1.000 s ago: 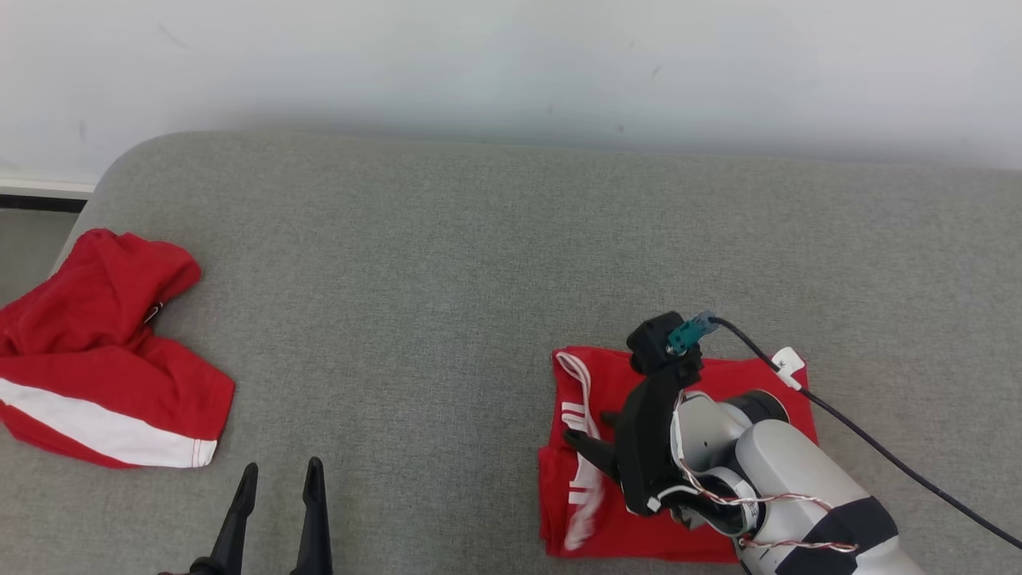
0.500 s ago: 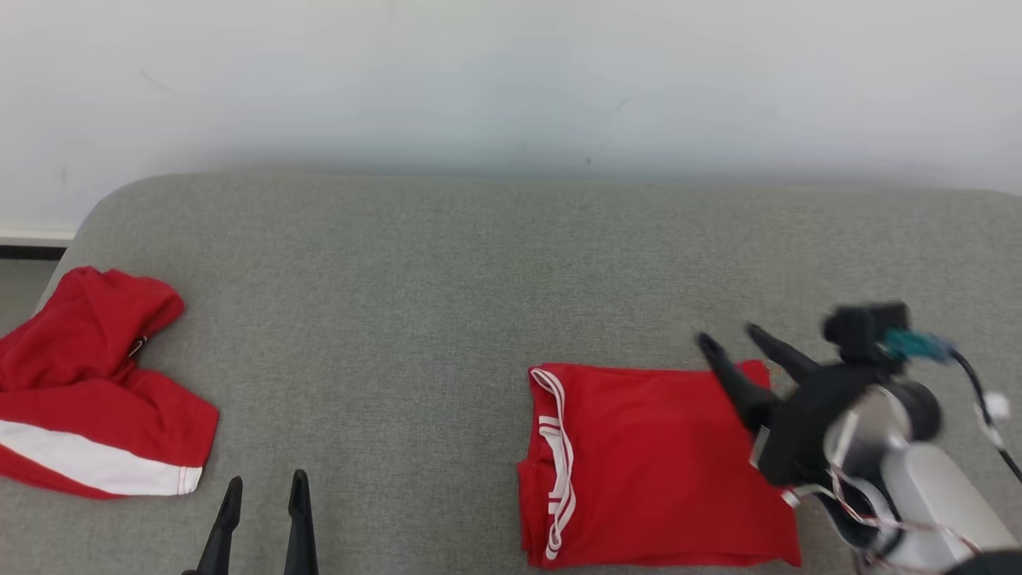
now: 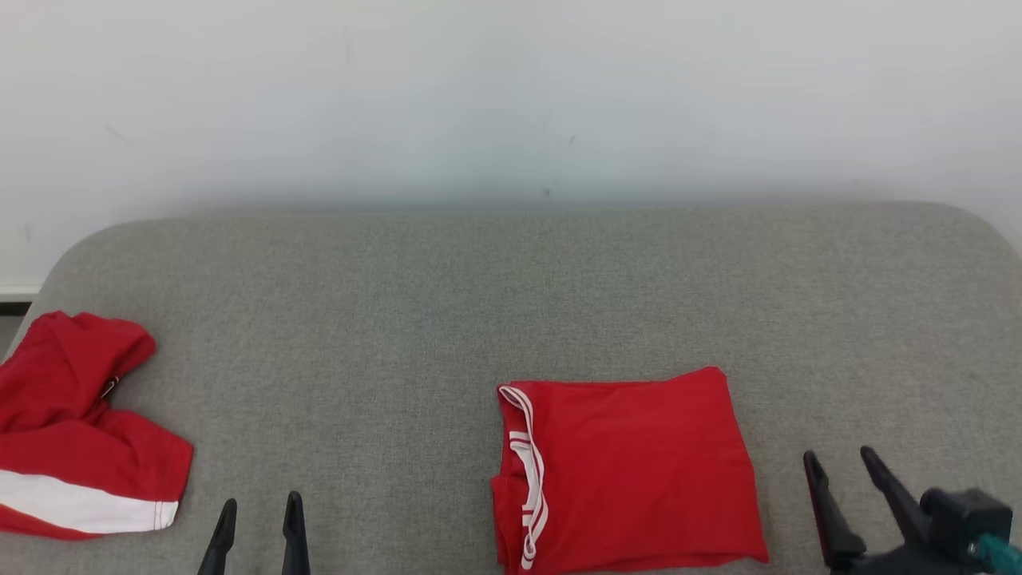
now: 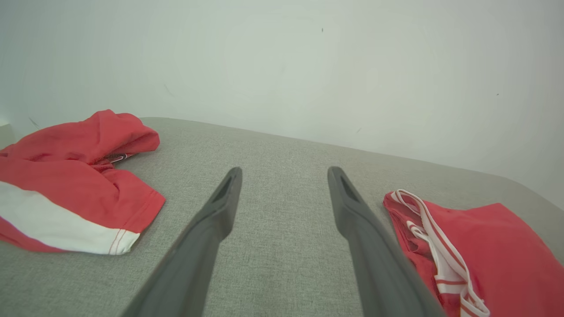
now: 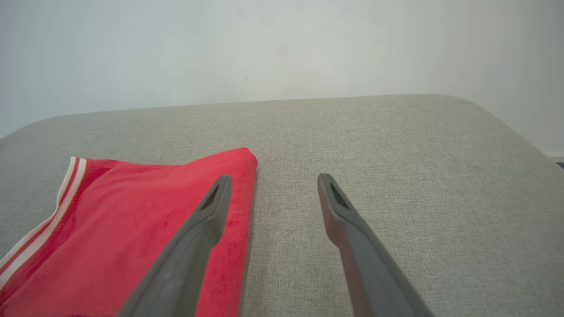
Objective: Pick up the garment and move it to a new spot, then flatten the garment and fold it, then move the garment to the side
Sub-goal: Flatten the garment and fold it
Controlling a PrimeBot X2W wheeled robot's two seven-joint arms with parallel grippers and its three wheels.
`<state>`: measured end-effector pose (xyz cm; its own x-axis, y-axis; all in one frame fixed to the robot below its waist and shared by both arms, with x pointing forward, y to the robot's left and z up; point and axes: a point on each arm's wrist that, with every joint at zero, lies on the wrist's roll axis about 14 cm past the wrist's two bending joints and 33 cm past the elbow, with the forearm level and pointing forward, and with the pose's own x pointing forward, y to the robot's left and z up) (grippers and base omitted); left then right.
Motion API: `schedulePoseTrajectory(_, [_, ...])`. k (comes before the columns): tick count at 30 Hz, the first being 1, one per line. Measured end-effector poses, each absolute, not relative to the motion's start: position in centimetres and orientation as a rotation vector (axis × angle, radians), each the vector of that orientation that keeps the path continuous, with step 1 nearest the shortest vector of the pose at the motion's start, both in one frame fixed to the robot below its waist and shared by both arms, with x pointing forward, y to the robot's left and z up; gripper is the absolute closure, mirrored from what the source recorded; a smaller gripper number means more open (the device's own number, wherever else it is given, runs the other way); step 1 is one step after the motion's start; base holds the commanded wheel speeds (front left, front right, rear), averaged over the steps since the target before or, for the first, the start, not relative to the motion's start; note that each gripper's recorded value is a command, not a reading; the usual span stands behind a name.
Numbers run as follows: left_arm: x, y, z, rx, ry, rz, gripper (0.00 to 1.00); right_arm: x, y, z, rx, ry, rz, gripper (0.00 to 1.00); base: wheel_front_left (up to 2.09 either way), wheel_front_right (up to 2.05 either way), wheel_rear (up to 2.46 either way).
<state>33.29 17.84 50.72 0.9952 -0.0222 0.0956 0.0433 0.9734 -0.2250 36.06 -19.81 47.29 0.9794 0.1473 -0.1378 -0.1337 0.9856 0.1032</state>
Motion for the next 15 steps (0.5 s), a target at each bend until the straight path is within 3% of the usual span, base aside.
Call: schedulePoseTrajectory(15, [31.4, 18.5, 49.0, -0.202, -0.044, -0.017, 0.00, 32.7, -17.4, 47.5, 0.142, 0.053, 0.157, 0.00, 0.00, 0.00, 0.00])
